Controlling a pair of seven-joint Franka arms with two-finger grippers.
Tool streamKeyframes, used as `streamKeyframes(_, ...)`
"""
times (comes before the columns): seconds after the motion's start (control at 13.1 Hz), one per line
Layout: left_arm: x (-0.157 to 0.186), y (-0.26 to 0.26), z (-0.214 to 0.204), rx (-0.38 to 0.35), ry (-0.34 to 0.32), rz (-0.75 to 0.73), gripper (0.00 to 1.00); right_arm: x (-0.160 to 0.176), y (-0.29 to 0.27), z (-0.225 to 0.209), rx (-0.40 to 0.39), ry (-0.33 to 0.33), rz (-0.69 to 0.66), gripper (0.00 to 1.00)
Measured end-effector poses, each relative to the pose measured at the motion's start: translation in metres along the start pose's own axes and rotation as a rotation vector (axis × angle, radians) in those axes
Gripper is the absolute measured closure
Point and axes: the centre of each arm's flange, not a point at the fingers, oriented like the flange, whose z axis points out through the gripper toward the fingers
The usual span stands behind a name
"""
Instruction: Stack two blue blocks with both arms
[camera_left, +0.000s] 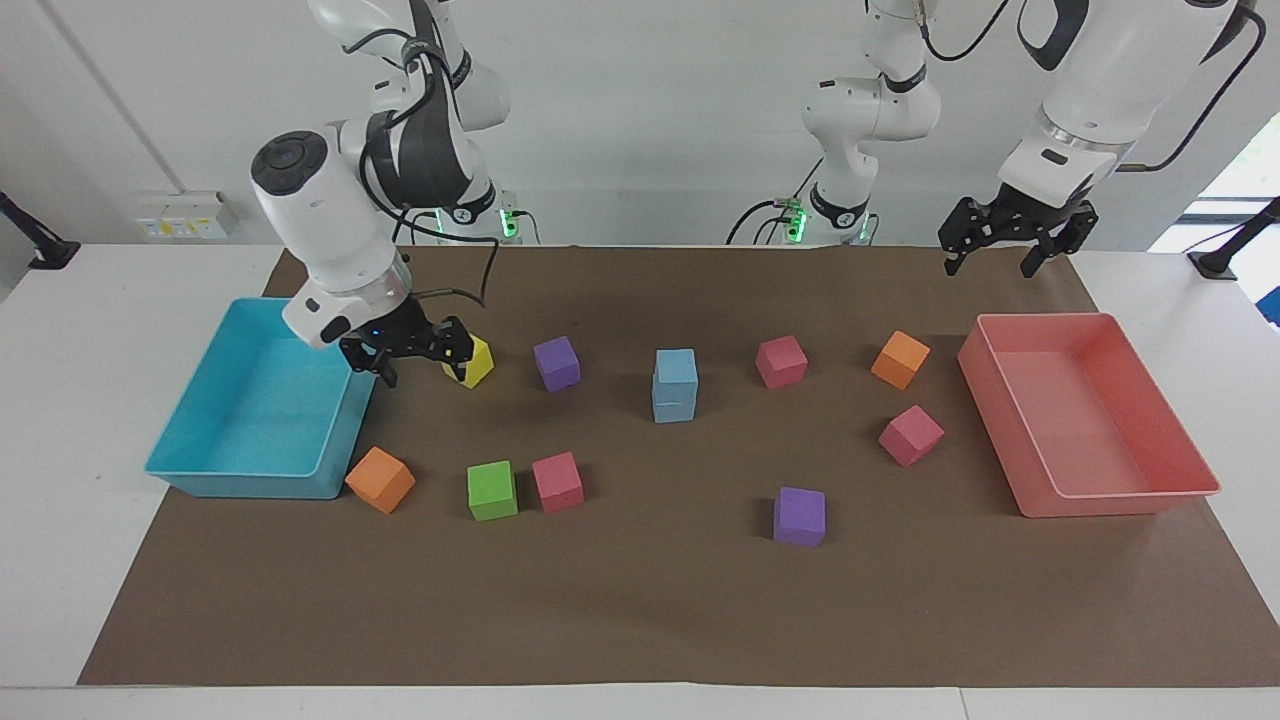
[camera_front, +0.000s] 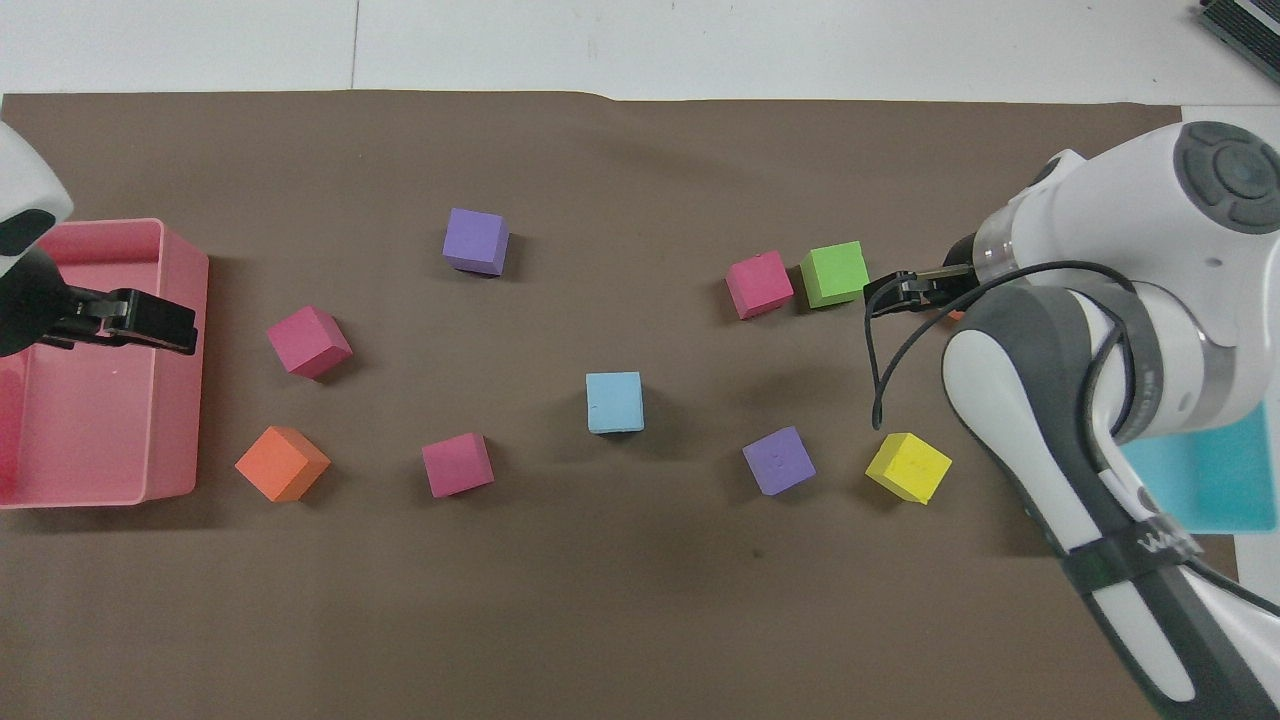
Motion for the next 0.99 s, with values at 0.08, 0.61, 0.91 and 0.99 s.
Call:
streamKeyframes(0.08,0.000,-0.001,0.000,0.000,-0.003,-0.003,0.00,-0.003,0.009,-0.008,0.001,0.000,0.015,0.00)
streamKeyframes(0.61,-0.004,-0.025,0.003,-0.042,-0.033,-0.052,0.00,-0.027,0.035,-0.058,-0.059,0.003,0.026,0.00)
streamKeyframes(0.91,-0.003,-0.027,0.003,-0.044,-0.027,-0.054,0.00,-0.047,0.042,-0.109,-0.118,-0.003,0.023,0.00)
streamKeyframes(0.99,-0.003,-0.026,0.003,-0.044,-0.027,-0.054,0.00,-0.049,0.042,-0.120,-0.127,-0.002,0.023,0.00)
